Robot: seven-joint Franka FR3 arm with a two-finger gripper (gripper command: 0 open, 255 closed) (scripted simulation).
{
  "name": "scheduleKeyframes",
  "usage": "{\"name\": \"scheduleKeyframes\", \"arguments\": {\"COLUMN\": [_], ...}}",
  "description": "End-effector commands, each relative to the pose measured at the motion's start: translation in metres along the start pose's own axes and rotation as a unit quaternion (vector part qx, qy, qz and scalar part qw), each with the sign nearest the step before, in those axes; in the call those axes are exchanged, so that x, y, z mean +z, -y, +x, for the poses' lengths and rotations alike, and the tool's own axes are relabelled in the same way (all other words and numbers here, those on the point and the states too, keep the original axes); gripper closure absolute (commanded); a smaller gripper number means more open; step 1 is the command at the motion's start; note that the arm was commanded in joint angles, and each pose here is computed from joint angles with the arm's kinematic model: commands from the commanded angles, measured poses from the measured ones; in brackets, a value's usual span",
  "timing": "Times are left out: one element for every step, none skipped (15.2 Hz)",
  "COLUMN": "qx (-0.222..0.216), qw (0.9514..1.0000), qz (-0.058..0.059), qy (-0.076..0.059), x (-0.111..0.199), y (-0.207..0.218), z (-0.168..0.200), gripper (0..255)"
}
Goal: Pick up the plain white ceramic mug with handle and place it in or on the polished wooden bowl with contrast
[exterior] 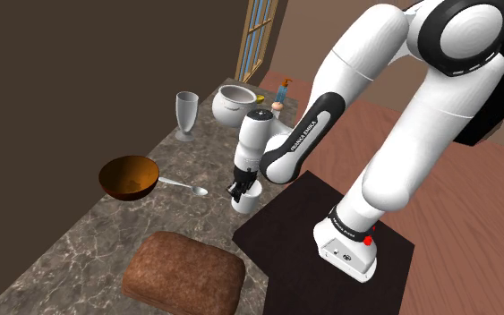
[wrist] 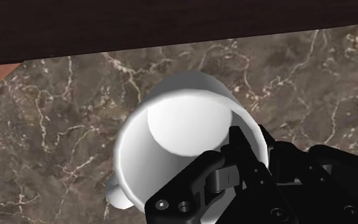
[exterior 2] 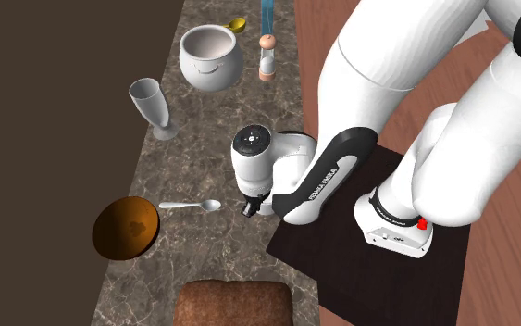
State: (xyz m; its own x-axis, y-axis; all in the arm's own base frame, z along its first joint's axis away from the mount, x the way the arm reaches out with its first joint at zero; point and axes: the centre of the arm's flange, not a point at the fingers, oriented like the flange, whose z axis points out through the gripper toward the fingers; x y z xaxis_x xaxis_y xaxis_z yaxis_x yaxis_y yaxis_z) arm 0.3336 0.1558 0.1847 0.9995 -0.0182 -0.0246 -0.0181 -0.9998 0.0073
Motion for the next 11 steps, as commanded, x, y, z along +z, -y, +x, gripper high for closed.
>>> {"name": "scheduleKeyframes", "arguments": {"qx": [0.000, 0.000, 0.000, 0.000, 0.000, 0.000, 0.000, 0.000, 0.000, 0.000, 0.000], "qw": [1.0000, 1.0000, 1.0000, 1.0000, 1.0000, 1.0000, 1.0000, 1.0000, 1.0000, 1.0000, 1.0000], "qz": [0.000, 0.000, 0.000, 0.000, 0.000, 0.000, 0.000, 0.000, 0.000, 0.000, 0.000], "qy": [0.000, 0.000, 0.000, 0.000, 0.000, 0.000, 0.000, 0.000, 0.000, 0.000, 0.000], "x": [-0.005, -0.010, -0.016, -0.021, -0.026, -0.032, -0.037, -0.042, -0.047, -0.053, -0.058], "y": [0.000, 0.000, 0.000, 0.000, 0.000, 0.000, 0.000, 0.000, 0.000, 0.000, 0.000], "z": [0.000, 0.000, 0.000, -0.001, -0.001, -0.001, -0.001, -0.001, -0.001, -0.001, -0.002], "gripper": [255, 255, 255, 255, 255, 255, 255, 255, 255, 255, 255]}}
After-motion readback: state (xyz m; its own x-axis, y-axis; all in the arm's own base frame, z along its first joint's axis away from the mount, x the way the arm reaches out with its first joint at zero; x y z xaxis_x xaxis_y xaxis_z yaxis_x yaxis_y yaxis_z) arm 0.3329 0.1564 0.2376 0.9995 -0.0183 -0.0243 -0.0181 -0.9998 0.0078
